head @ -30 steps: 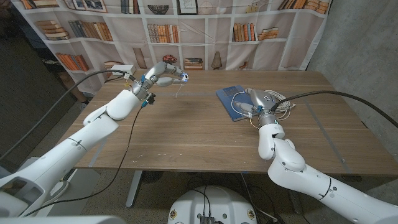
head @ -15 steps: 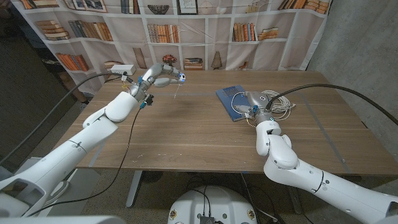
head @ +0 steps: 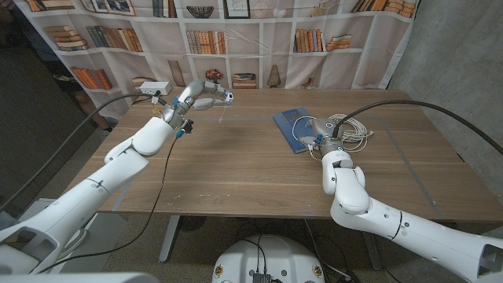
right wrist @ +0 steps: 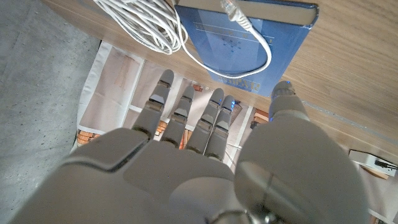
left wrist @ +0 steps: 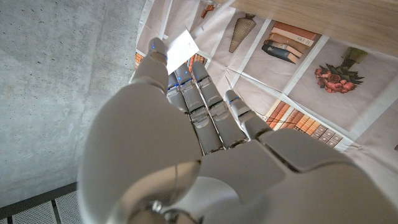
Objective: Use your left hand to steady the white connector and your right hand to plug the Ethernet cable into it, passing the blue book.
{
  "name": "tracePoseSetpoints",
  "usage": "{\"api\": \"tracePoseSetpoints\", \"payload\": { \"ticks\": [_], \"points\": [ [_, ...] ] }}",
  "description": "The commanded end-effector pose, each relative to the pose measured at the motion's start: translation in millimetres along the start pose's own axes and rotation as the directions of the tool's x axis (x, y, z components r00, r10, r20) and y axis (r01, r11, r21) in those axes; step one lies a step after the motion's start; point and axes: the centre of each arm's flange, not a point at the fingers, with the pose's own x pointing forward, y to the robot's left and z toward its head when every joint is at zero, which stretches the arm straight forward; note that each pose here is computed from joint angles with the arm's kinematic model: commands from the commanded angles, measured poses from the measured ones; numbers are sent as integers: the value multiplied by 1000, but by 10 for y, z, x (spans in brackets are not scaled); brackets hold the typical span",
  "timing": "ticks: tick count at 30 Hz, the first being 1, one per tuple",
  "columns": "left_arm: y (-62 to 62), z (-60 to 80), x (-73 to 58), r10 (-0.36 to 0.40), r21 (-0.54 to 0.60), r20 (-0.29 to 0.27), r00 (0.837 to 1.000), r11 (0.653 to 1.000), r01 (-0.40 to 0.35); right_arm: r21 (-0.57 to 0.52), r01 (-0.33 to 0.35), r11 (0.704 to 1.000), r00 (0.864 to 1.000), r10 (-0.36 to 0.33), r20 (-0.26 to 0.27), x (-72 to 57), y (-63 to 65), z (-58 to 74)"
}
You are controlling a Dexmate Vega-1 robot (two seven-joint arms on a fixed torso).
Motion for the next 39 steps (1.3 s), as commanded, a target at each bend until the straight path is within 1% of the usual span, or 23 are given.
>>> {"api": "tracePoseSetpoints", "payload": {
  "ticks": [1,3,14,33,39],
  "points": [
    [3,-6,-24,5,-5,6,1000,1000,-5,-72,-28,997,1000,27,-12,7,57,-12],
    [4,-7,-33,8,-7,4,1000,1000,-8,-72,-31,997,1000,30,-7,1,67,-18],
    [4,-27,-69,18,-16,2,1000,1000,-18,-103,-63,993,998,62,-20,15,135,-35],
    [-45,-18,-60,11,-20,2,1000,1000,-11,-136,-103,985,994,97,-46,64,230,-116],
    [-57,-11,-63,11,-22,2,1000,1000,-11,-161,-104,982,994,95,-59,58,251,-139]
  ]
}}
